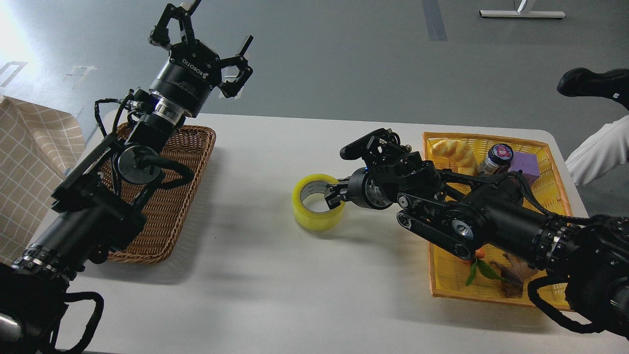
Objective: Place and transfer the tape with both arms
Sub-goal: 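Carry the tape toward the left arm and set it on the table, then release the tape and withdraw the right gripper upward, then reach the left gripper toward the tape roll on the table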
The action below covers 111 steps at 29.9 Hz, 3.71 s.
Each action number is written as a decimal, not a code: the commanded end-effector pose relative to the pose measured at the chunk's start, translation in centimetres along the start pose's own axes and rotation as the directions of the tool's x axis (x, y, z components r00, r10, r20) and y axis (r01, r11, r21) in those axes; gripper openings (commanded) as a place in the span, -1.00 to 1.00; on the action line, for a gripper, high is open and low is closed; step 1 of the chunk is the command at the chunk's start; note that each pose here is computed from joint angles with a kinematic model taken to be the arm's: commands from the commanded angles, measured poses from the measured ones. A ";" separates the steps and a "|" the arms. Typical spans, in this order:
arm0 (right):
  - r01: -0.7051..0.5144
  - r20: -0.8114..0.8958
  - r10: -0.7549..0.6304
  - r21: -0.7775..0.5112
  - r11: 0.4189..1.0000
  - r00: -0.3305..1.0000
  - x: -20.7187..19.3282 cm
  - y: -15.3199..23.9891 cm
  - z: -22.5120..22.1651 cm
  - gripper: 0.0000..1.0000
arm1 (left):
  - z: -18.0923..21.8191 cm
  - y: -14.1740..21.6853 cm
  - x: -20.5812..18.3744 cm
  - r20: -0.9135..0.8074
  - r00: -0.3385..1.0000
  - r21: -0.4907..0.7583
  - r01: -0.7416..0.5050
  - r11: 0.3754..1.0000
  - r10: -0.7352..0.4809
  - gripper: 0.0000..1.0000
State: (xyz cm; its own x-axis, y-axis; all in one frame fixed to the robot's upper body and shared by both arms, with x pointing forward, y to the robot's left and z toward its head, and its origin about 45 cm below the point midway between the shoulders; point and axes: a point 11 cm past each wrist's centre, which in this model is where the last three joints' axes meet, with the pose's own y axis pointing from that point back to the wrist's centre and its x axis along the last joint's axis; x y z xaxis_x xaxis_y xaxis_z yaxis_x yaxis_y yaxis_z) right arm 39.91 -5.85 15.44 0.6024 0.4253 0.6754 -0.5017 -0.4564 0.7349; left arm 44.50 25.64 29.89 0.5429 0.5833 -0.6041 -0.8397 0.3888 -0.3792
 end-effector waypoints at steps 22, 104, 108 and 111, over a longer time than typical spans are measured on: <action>-0.095 0.109 0.091 0.026 0.995 0.990 2.6 0.8 -0.1 0.99 | 0.1 0.0 0.0 0.001 1.000 -0.003 0.000 1.000 0.000 0.96; -0.910 0.777 -0.473 -0.350 0.222 -0.414 3.2 20.6 21.0 1.00 | 1.7 -0.5 -0.2 0.060 0.998 0.009 0.018 1.000 -0.018 0.96; -0.908 0.774 -0.474 -0.353 0.226 -0.419 2.9 20.4 21.0 1.00 | 1.9 -0.5 -0.3 0.105 0.994 0.024 0.027 0.999 -0.029 0.96; -0.907 0.772 -0.478 -0.353 0.227 -0.420 2.9 20.3 20.9 1.00 | 1.9 -0.6 -0.4 0.154 0.987 0.047 0.035 0.998 -0.042 0.96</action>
State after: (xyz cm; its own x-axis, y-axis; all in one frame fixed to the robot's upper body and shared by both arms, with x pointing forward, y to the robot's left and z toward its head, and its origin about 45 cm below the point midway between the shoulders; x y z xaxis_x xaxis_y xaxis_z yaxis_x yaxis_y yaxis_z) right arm 44.42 -30.34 31.13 0.4658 -0.5674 -0.6790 -0.8796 -0.2134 -0.4251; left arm 44.85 26.64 31.63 0.5668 0.6474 -0.5095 -0.8234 0.4245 -0.3766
